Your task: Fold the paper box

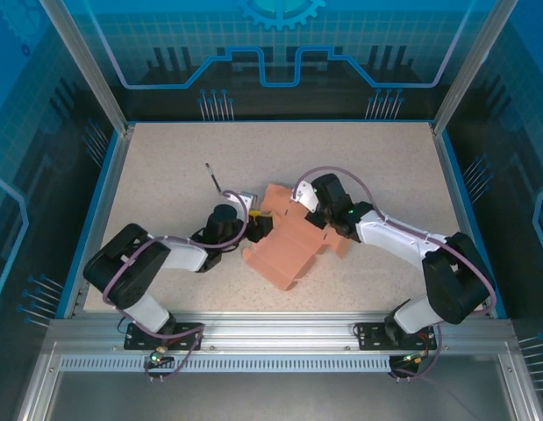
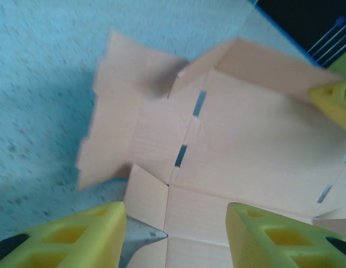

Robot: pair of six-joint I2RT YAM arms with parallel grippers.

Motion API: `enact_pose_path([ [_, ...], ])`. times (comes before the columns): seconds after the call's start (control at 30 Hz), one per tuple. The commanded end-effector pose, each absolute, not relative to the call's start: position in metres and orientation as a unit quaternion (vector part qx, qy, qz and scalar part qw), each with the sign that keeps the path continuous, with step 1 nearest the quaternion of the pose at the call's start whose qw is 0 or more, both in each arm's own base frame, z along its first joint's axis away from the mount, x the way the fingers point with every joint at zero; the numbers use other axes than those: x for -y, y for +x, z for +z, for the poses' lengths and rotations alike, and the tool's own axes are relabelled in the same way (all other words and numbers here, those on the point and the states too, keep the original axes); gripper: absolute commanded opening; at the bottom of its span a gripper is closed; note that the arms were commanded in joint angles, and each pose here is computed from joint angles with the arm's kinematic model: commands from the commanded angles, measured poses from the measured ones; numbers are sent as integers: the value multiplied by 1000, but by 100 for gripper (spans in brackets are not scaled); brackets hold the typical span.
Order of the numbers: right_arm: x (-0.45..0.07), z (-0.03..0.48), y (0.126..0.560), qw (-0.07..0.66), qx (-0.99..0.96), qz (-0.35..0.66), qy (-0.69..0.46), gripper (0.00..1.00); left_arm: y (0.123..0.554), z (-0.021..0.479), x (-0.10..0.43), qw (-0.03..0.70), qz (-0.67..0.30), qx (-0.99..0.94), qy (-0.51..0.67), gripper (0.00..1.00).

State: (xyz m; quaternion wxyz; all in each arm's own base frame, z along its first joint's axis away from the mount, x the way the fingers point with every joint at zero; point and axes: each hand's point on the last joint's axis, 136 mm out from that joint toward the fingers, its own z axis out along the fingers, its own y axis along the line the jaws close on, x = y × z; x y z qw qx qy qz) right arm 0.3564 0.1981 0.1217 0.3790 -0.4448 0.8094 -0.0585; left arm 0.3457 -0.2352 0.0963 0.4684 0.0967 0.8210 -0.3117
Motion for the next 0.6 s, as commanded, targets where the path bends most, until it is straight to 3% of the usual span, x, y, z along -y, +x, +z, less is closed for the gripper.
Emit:
enact_pose_path([
  [0.0, -209, 144, 352, 382, -808, 25, -448, 0, 343, 117, 231, 456, -354, -811, 92, 54],
  [0.27, -203, 155, 358, 372, -816, 86, -434, 0, 349, 156, 246, 455, -377, -795, 140, 58],
  [0.57, -203, 153, 358, 361, -819, 94, -437, 0, 373, 165, 261, 433, -371, -807, 152, 64],
])
